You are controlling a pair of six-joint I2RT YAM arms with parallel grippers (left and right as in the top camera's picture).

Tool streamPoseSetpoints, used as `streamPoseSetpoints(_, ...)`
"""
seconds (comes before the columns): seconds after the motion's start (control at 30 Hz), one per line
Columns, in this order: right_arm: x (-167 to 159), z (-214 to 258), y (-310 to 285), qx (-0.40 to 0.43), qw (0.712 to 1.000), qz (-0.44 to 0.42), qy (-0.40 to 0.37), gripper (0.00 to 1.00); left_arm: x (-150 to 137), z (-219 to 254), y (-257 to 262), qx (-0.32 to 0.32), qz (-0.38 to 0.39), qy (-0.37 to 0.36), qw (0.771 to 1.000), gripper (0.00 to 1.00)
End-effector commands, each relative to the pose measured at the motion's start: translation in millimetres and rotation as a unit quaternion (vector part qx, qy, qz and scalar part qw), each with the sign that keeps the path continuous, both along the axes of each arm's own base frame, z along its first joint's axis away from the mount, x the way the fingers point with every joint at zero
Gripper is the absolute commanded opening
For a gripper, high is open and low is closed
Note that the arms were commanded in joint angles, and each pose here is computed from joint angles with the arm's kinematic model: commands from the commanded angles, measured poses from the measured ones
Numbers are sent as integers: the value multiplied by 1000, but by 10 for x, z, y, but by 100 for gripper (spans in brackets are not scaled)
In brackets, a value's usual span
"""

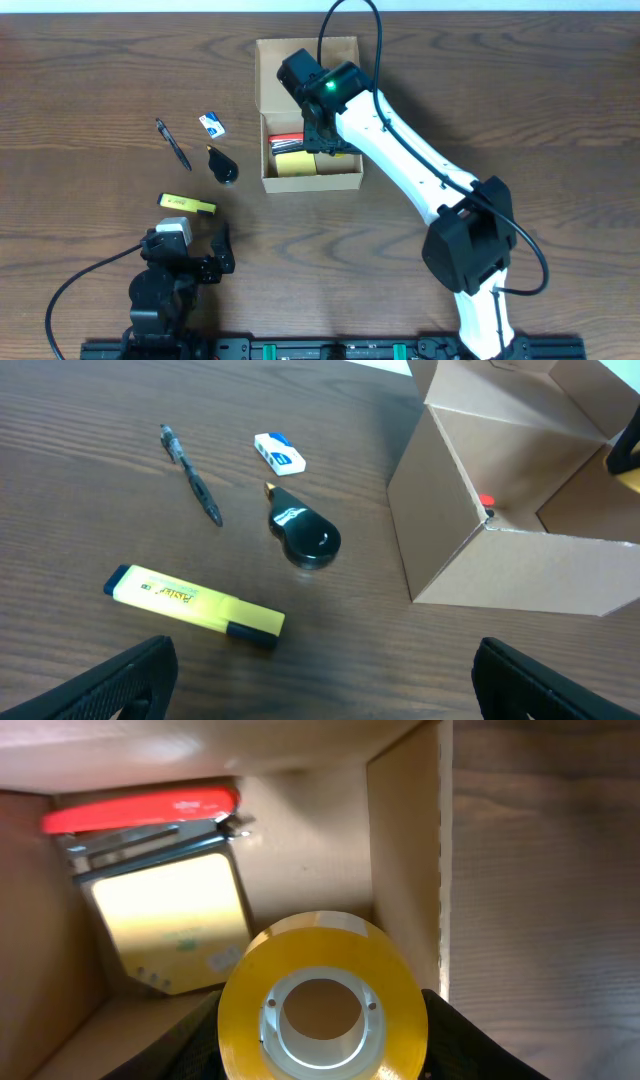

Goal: Pack container
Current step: 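Carry the tape roll with the right gripper over the box, then lower the tape roll into the box's right corner and release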

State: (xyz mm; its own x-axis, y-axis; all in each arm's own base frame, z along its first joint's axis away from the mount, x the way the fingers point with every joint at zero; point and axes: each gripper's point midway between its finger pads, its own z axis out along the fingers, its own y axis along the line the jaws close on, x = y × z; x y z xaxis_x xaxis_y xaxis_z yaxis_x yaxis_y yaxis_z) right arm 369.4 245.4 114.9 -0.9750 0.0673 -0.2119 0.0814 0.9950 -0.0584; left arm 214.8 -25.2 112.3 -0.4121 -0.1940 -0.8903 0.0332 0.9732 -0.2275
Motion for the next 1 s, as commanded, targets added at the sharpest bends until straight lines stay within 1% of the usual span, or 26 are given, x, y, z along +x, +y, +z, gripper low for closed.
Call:
streamPoseSetpoints(0.0,-46,-140,-37,-2,1000,3,22,1,4,-64,15,5,4,4,1000,96)
streamPoseSetpoints(0.23,-92,-252,9,11,999,5,35,1,4,-64,15,5,4,4,1000,95)
streamPoseSetpoints(0.5,-162,-393,-43,1,999,4,49,1,4,-64,15,5,4,4,1000,95)
streamPoseSetpoints(0.97,-146,-463,-91,-5,999,4,52,1,4,-64,15,5,4,4,1000,95)
